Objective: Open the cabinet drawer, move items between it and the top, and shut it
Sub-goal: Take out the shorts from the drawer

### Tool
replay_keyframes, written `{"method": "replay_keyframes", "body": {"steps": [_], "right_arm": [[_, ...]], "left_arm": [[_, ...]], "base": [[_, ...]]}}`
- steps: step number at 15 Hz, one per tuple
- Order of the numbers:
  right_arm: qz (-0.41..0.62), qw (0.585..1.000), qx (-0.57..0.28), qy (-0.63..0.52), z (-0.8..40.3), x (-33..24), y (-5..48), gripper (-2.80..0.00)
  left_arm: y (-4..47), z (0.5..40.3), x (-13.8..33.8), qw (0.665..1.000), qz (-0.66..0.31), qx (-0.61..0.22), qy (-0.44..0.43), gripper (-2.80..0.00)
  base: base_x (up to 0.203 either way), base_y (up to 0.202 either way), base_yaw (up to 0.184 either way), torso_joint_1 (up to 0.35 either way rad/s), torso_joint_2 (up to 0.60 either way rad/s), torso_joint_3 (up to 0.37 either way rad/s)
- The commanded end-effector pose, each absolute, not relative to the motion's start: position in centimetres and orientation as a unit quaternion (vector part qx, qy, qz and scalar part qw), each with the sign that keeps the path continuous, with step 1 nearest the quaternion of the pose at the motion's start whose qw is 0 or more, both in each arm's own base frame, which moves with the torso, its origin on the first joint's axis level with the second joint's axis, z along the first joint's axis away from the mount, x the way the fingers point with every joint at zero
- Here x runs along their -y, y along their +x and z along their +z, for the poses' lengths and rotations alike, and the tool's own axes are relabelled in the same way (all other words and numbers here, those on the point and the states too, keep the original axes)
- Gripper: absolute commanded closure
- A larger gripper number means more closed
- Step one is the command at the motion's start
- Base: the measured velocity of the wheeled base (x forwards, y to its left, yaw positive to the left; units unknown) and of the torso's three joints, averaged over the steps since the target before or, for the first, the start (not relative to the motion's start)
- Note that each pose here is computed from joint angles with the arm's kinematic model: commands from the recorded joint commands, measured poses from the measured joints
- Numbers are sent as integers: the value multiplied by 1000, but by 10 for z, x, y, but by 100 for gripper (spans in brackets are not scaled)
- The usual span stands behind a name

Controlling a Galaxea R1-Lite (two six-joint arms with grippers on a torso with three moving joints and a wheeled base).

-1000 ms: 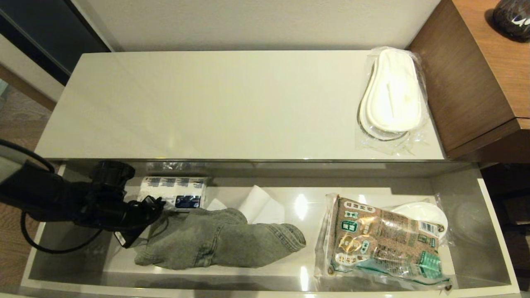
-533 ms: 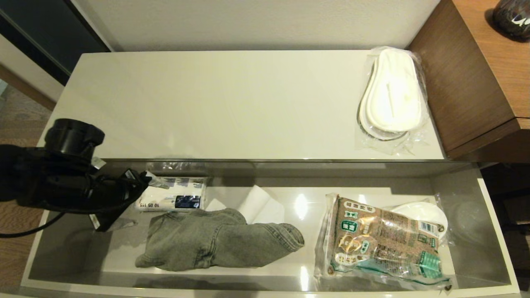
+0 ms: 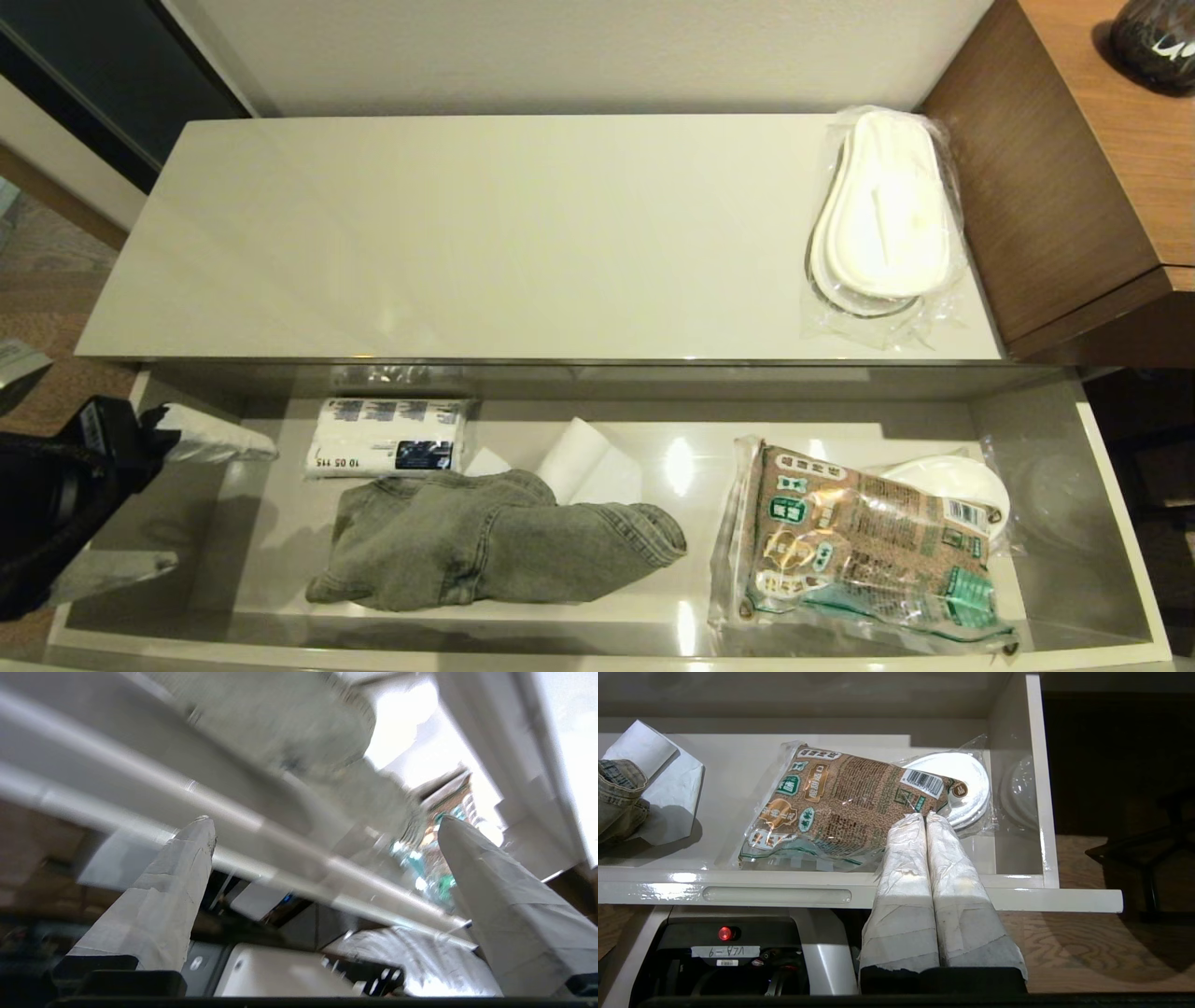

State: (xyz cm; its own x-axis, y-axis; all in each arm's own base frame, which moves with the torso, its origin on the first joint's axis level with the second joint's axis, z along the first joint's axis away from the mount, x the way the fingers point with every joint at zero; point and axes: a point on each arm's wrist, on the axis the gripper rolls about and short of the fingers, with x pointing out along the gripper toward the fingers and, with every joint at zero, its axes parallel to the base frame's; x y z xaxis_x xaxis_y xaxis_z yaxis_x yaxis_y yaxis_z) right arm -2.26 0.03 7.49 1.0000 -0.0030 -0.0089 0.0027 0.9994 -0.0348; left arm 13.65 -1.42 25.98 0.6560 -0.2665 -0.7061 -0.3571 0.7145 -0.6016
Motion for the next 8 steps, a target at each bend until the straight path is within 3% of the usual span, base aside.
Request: {"method": "replay_keyframes", "body": {"steps": [1, 5, 8], "right_arm": [[-1, 1000, -5, -18, 74, 0, -22, 0], [-1, 1000, -5, -17, 75, 0, -22, 0], [-1, 1000, -5, -17, 75, 0, -22, 0]], "left_arm": [[137, 248, 14, 817, 40, -439, -371, -280], [200, 189, 18, 763, 94, -536, -348, -280], [242, 139, 21, 746, 107, -561, -343, -280]], "base": [[0, 0, 0, 0, 0, 0], [0, 0, 0, 0, 0, 0], [0, 0, 0, 0, 0, 0]]}}
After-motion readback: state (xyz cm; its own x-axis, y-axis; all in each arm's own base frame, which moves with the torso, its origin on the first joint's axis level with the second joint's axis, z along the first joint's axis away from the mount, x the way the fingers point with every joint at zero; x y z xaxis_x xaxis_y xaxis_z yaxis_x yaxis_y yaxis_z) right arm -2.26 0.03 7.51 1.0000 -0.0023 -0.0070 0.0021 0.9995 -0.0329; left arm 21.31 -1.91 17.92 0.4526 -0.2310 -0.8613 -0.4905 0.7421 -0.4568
